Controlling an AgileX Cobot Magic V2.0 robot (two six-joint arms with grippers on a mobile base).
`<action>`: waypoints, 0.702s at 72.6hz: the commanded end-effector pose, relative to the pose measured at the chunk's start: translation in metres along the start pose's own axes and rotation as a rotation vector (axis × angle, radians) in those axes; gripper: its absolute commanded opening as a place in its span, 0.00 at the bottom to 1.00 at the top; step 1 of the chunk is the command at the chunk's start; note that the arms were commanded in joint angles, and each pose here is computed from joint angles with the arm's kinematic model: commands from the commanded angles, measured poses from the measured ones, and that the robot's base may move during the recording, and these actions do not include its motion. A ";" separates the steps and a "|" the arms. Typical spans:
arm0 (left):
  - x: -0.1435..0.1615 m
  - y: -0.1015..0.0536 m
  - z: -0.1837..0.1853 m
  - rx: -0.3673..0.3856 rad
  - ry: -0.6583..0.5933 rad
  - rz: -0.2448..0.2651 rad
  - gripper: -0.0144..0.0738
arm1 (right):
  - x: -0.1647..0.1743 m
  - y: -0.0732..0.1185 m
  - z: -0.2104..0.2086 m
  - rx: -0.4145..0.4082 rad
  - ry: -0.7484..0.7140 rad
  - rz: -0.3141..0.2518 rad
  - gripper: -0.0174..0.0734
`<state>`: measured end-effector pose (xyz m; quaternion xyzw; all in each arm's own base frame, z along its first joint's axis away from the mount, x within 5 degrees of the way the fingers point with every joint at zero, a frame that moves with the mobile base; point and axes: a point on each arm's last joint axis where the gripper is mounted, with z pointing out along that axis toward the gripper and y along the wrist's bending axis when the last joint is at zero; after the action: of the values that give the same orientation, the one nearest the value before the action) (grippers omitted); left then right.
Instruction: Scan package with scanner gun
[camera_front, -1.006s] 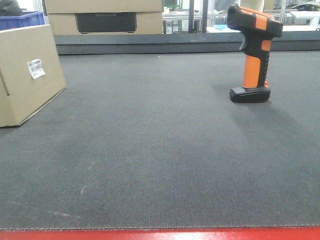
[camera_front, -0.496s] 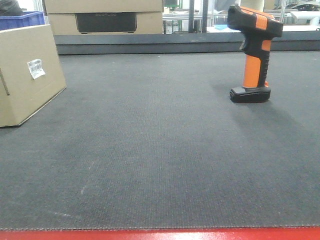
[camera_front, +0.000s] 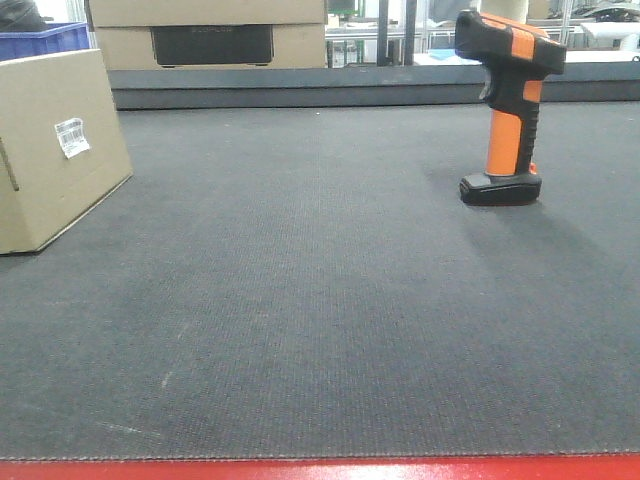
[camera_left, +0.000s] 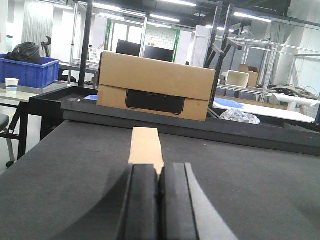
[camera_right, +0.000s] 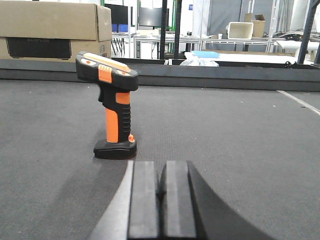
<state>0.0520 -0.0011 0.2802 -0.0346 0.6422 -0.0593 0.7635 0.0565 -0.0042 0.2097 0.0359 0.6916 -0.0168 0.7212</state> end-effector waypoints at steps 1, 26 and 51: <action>-0.002 0.000 -0.001 -0.002 -0.017 -0.006 0.04 | -0.001 0.000 0.000 0.005 -0.019 0.000 0.01; 0.062 0.010 -0.004 -0.045 0.064 0.059 0.04 | -0.001 0.000 0.000 0.005 -0.019 0.000 0.01; 0.065 0.011 -0.007 -0.047 0.070 0.075 0.04 | -0.001 0.000 0.000 0.005 -0.019 0.000 0.01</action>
<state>0.0567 0.0007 0.2123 -0.0281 0.6777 -0.0214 0.7345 0.0566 -0.0042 0.2092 0.0360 0.6922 -0.0168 0.7207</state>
